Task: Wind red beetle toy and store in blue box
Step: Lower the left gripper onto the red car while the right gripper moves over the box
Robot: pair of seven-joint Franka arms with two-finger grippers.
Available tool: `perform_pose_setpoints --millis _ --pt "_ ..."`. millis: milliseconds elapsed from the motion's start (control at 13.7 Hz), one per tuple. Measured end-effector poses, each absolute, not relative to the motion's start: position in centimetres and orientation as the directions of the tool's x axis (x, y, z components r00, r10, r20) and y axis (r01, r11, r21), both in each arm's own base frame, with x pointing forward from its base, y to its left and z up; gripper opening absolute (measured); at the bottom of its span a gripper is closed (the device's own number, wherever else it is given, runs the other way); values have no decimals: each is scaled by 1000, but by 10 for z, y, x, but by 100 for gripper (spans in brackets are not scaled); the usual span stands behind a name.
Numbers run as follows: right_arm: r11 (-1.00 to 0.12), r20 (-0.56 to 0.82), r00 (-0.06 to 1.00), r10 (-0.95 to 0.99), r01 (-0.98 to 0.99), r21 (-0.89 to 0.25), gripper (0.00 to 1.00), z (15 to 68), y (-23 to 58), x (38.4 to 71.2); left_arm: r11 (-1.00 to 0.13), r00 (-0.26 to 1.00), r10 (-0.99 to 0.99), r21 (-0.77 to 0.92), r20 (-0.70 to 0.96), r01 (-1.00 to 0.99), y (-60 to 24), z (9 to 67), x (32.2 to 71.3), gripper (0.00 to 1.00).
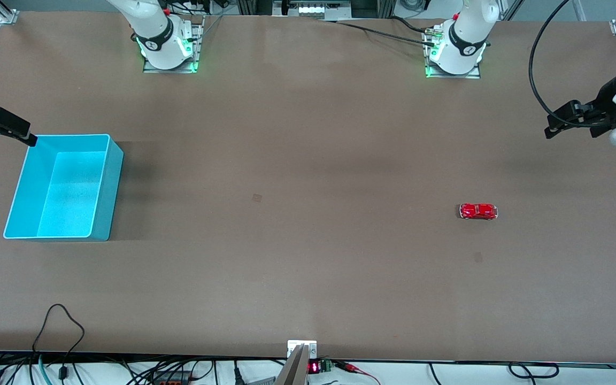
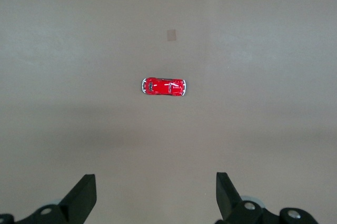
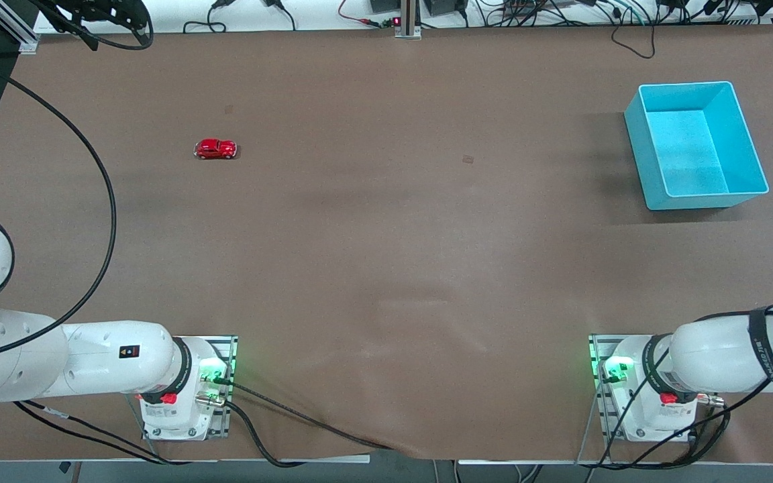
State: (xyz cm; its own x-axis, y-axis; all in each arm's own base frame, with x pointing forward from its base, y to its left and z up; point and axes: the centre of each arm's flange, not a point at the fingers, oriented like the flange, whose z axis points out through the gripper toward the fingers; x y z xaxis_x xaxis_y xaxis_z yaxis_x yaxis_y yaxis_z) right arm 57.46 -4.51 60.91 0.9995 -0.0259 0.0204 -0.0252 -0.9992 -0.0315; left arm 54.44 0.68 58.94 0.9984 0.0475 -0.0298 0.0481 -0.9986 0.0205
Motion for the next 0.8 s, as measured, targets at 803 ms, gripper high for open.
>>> perform_pose_setpoints --millis 803 --pt "-999 -50 998 -31 -32 -30 100 569 -48 590 -846 831 -532 133 -163 -516 4 453 578 100"
